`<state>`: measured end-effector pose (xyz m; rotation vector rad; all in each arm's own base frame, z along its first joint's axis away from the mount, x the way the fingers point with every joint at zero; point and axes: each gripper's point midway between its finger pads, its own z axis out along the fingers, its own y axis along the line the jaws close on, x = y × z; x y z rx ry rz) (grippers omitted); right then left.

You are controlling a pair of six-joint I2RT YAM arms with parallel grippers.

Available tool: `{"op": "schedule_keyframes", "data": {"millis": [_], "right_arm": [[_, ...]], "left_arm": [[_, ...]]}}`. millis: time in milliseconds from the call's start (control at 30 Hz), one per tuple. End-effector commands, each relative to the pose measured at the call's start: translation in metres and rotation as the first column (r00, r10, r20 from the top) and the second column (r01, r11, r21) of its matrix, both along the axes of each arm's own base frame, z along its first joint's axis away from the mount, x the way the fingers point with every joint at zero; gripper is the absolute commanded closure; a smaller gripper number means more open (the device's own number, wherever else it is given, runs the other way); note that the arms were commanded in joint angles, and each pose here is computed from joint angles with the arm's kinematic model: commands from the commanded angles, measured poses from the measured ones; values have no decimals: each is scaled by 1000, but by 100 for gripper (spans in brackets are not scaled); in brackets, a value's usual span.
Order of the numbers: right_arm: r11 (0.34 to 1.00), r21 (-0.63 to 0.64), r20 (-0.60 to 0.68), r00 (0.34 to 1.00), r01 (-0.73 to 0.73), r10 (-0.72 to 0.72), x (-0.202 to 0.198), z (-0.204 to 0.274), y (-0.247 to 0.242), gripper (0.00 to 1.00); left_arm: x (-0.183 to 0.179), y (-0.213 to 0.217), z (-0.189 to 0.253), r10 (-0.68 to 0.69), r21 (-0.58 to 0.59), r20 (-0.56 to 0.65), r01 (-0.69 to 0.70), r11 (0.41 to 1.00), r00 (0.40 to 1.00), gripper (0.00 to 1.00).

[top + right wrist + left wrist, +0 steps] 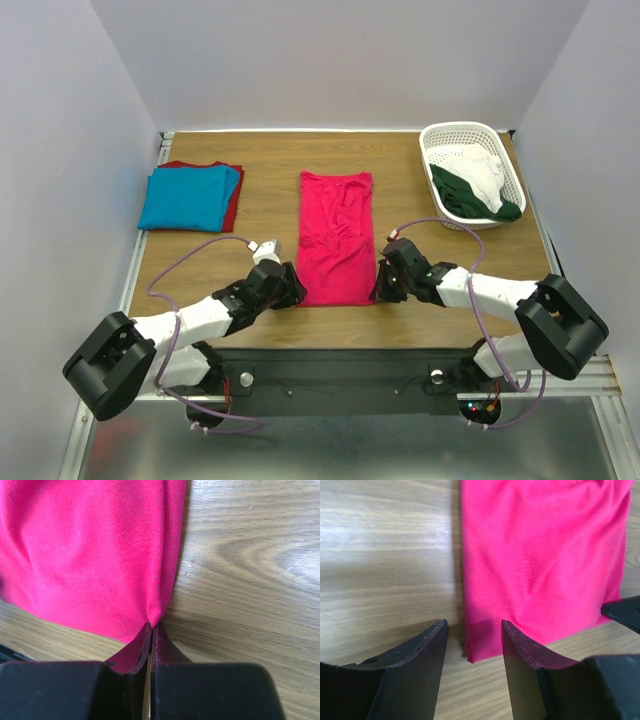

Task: Fold and stack the t-shirts
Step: Fold the tshirt

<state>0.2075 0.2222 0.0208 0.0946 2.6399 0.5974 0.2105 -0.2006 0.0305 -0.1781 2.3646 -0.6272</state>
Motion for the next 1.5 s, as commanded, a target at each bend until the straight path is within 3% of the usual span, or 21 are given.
{"op": "schedule_keyframes", "data": {"millis": [0, 333, 433, 533, 900, 1133, 1333, 1467], "right_arm": [[999, -40, -18, 1000, -5, 4, -4, -4, -4, 99], [1000, -30, -4, 1000, -7, 7, -3, 0, -3, 100], [1000, -24, 7, 1000, -11, 11, -3, 3, -4, 100], [1000, -11, 28, 999, -17, 17, -3, 10, -3, 100], [995, 26, -35, 995, -95, 96, -42, 32, -14, 100], [990, 45, -87, 986, -136, 139, -76, 44, -18, 100], [983, 106, -59, 986, -149, 156, -88, 76, -10, 100], [985, 106, 3, 991, -133, 133, -81, 98, -13, 100]], "left_arm": [[-25, 4, -18, -24, 20, -72, 26, 999, 997, 42], [-29, 10, -28, 5, 48, -94, 0, 999, 996, 67], [-29, 9, -28, 5, 56, -95, 1, 998, 996, 79], [-30, 4, -26, -17, 56, -86, 22, 998, 996, 99], [-54, -21, 1, -211, -34, -56, 210, 977, 976, 100], [-90, -47, 26, -360, -174, -69, 344, 923, 930, 100], [-107, -55, 53, -373, -269, -49, 347, 898, 927, 100], [-96, -53, 96, -282, -361, 52, 282, 889, 958, 100]]}}
